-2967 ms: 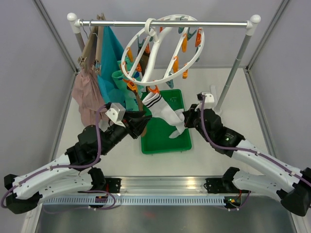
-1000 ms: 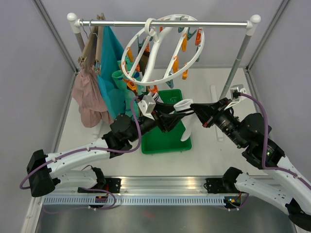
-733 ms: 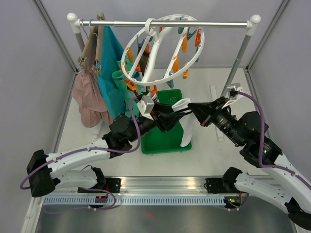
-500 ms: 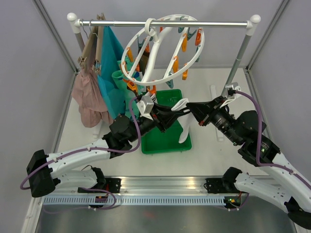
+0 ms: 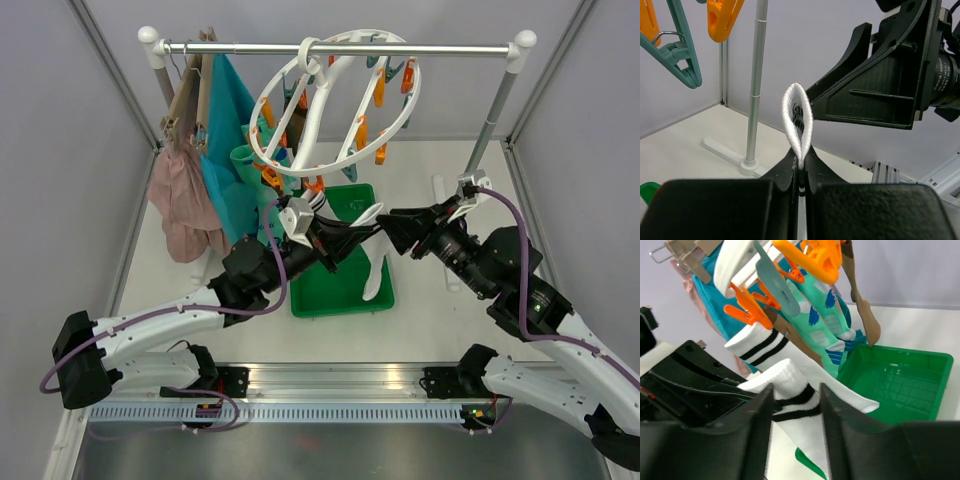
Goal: Clip the socks to the hanger
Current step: Pick up the sock from the bin.
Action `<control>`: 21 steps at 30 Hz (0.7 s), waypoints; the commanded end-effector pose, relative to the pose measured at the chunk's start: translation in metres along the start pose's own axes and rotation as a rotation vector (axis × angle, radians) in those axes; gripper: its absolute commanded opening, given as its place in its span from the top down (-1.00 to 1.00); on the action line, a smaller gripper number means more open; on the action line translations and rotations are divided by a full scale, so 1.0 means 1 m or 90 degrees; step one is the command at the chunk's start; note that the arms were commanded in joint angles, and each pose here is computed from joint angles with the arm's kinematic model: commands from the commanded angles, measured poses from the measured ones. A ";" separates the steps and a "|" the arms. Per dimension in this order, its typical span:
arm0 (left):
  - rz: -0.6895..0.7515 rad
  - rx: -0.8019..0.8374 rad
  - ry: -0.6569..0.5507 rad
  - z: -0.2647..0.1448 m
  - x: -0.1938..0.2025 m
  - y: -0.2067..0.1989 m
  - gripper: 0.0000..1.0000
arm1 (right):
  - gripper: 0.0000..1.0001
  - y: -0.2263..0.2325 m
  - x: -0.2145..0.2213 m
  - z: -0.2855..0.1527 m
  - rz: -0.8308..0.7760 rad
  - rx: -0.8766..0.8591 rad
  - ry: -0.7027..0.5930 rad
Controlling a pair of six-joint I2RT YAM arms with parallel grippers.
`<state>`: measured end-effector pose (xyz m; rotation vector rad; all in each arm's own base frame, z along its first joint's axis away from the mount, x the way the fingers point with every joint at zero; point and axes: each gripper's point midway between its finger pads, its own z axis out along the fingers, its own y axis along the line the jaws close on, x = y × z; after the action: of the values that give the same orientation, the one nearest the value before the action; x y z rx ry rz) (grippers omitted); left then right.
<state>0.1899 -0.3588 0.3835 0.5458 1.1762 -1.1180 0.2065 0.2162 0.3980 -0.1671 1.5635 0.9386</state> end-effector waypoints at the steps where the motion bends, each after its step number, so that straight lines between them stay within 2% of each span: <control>1: 0.036 0.005 -0.020 -0.008 -0.019 -0.002 0.95 | -0.08 -0.012 -0.007 0.001 -0.055 0.040 -0.016; 7: 0.072 -0.086 0.034 -0.021 -0.008 0.025 0.95 | -0.23 -0.021 -0.018 0.018 -0.170 0.067 -0.021; 11: 0.082 -0.144 0.059 -0.029 -0.005 0.043 0.95 | -0.21 -0.021 -0.020 0.037 -0.246 0.063 -0.012; 17: 0.080 -0.230 0.098 -0.038 -0.003 0.070 0.95 | -0.30 -0.020 -0.029 0.053 -0.298 0.034 -0.016; 21: 0.061 -0.264 0.092 -0.046 -0.010 0.086 0.95 | -0.33 -0.023 -0.036 0.058 -0.326 0.020 -0.017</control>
<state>0.2377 -0.3022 0.3375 0.4541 1.4543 -0.7525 0.2757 0.2235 0.3822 -0.4615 1.5459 0.4935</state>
